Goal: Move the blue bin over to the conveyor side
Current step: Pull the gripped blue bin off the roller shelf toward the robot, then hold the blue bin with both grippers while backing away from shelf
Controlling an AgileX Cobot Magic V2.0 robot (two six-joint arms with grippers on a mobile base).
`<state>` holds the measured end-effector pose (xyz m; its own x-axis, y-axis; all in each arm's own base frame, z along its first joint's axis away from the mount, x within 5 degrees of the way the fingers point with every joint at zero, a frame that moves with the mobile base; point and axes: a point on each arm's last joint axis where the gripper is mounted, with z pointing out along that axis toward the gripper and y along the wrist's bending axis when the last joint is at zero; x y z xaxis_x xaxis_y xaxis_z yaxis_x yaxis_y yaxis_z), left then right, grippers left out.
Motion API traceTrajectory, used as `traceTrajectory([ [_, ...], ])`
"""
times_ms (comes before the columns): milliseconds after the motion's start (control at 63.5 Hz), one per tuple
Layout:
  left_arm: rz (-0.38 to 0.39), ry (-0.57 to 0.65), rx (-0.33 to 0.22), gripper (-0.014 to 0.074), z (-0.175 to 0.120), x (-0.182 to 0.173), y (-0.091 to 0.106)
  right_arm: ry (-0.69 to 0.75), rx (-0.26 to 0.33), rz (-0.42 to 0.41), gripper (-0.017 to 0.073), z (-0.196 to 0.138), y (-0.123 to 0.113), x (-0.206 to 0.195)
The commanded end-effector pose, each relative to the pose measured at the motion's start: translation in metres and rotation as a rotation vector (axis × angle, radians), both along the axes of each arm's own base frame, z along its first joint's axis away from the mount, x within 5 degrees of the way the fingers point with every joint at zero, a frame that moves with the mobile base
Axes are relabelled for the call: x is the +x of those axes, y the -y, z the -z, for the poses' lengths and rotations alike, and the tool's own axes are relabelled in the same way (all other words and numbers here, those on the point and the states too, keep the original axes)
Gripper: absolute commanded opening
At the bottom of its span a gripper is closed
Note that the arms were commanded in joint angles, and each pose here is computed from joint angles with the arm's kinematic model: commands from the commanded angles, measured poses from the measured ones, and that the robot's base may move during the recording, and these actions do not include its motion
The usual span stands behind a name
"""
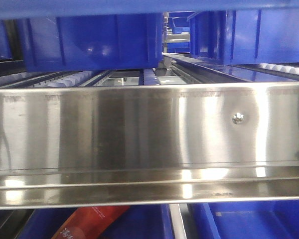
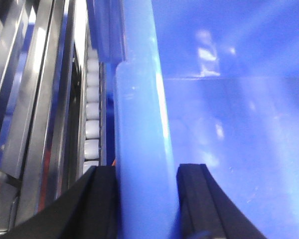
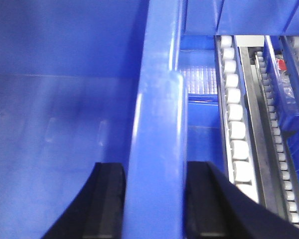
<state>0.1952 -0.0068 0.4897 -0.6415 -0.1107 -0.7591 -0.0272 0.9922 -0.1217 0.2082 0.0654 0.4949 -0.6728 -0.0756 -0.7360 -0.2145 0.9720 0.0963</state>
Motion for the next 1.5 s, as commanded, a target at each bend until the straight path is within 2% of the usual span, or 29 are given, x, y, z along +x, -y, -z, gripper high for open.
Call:
traceTrajectory([
  [0, 0.011, 0.124, 0.008, -0.0017, -0.018, -0.014, 0.001, 0.129, 0.002, 0.015, -0.0081, -0.015, 0.008, -0.013],
  [268, 0.012, 0.119, 0.009, -0.0017, -0.018, -0.018, 0.001, 0.165, 0.013, 0.015, -0.0081, -0.02, 0.011, -0.025],
  [1480, 0.012, 0.113, 0.009, -0.0017, -0.018, -0.018, 0.001, 0.175, 0.019, 0.014, -0.0081, -0.021, 0.011, -0.025],
])
